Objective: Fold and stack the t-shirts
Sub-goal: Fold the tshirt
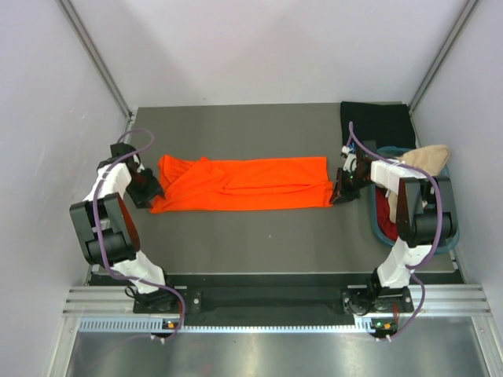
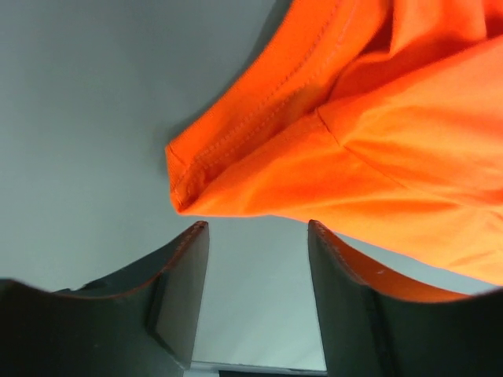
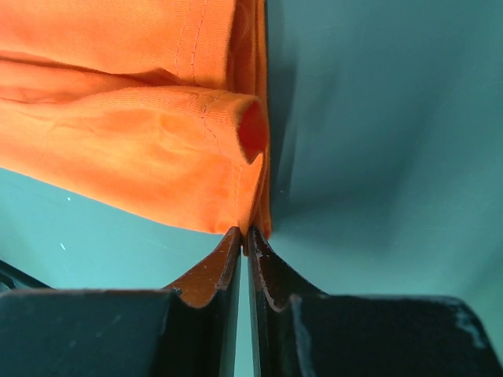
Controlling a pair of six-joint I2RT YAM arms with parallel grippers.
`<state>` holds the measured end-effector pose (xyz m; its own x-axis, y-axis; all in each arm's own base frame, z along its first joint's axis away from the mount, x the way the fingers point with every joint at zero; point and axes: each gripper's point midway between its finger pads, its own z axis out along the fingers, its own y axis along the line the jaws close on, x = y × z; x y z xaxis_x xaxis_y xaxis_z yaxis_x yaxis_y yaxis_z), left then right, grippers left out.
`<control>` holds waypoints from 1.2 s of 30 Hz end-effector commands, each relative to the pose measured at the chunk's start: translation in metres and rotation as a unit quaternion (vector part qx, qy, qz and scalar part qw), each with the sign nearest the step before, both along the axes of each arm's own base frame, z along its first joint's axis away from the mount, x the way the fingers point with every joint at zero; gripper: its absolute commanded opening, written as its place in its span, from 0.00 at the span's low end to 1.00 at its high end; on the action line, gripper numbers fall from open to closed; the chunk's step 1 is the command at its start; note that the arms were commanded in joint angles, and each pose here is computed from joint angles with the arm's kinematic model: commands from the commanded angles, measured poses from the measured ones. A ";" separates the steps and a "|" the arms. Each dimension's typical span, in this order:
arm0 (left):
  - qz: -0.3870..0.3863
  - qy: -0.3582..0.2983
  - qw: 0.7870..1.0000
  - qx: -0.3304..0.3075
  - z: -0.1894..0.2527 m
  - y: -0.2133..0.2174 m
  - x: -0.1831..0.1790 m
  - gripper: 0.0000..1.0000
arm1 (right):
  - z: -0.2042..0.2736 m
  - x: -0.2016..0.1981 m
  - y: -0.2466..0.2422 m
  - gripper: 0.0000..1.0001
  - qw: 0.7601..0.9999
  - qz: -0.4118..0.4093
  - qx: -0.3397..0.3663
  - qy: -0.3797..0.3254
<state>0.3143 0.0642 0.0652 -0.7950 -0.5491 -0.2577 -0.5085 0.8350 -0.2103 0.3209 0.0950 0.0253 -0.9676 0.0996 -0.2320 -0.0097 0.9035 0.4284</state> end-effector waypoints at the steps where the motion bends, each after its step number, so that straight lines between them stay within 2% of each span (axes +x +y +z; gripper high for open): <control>1: -0.017 -0.018 0.999 0.039 0.001 0.013 0.020 0.56 | 0.003 0.006 -0.001 0.07 1.000 -0.001 0.008 -0.014; 3: -0.022 -0.012 0.999 0.042 -0.004 0.013 0.020 0.50 | 0.004 0.007 -0.002 0.07 1.000 -0.001 0.007 -0.015; 11: -0.018 0.019 0.998 0.062 -0.023 0.021 0.012 0.49 | 0.004 0.007 -0.005 0.05 1.000 -0.006 0.007 -0.015; 16: -0.015 0.028 0.998 0.062 -0.028 0.022 0.013 0.42 | 0.005 0.007 -0.006 0.02 1.000 -0.009 0.008 -0.016; 19: -0.011 0.037 0.996 0.074 -0.030 0.027 0.011 0.26 | 0.006 0.006 -0.006 0.00 1.000 -0.008 0.005 -0.017; 23: -0.003 0.041 0.996 0.082 -0.027 0.031 0.013 0.00 | 0.010 0.006 -0.008 0.00 1.000 -0.011 0.003 -0.022; 30: 0.024 0.023 0.994 0.108 -0.004 0.040 0.012 0.00 | 0.020 0.001 -0.015 0.00 0.999 -0.015 -0.013 -0.030; 36: 0.037 0.037 0.992 0.111 -0.007 0.039 0.000 0.00 | 0.017 -0.008 -0.019 0.00 0.999 -0.018 -0.021 -0.018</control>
<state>0.3200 0.0954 0.0465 -0.7943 -0.5335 -0.2906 -0.5509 0.8342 -0.0253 0.3162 0.0881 0.0347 -0.9617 0.1130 -0.2498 -0.0013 0.9092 0.4163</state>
